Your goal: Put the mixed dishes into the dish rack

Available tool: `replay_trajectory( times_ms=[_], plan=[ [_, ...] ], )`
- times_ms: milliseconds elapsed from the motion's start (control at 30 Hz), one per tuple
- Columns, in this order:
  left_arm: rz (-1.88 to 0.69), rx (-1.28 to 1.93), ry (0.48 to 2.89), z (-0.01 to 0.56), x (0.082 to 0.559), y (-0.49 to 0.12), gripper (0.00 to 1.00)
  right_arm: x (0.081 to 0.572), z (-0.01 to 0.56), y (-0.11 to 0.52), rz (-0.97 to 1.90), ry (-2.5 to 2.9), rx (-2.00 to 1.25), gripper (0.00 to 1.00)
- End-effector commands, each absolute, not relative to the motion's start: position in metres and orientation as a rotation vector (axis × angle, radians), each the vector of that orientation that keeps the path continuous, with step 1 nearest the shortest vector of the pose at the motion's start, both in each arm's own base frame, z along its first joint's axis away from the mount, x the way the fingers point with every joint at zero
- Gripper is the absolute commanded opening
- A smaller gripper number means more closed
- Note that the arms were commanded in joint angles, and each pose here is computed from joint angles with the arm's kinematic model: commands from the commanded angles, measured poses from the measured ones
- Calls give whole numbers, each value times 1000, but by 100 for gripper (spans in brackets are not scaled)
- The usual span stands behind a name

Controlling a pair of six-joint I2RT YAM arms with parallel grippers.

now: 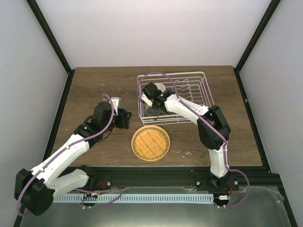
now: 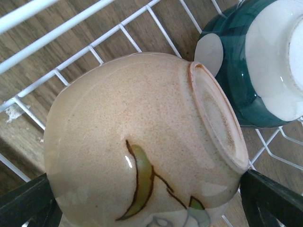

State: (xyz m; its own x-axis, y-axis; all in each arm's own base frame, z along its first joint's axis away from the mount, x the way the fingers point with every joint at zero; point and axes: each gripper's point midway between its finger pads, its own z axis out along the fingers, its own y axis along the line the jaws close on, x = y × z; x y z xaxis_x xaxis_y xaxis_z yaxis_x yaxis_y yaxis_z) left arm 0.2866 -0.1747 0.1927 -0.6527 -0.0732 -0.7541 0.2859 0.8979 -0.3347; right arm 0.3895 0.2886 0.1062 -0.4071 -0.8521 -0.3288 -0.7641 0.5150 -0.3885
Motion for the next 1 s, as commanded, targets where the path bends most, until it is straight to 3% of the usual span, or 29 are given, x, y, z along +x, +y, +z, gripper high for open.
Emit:
replay_trajectory(
  times_ms=[0, 500, 967],
  plan=[
    [-559, 163, 2198, 198, 290, -177, 62, 415, 123, 311, -145, 2204, -1221, 100],
    [-564, 171, 2214, 193, 295, -182, 62, 455, 120, 305, -331, 2073, -1107, 100],
    [-565, 190, 2232, 187, 300, -188, 61, 452, 90, 296, -207, 2133, -1192, 100]
  ],
)
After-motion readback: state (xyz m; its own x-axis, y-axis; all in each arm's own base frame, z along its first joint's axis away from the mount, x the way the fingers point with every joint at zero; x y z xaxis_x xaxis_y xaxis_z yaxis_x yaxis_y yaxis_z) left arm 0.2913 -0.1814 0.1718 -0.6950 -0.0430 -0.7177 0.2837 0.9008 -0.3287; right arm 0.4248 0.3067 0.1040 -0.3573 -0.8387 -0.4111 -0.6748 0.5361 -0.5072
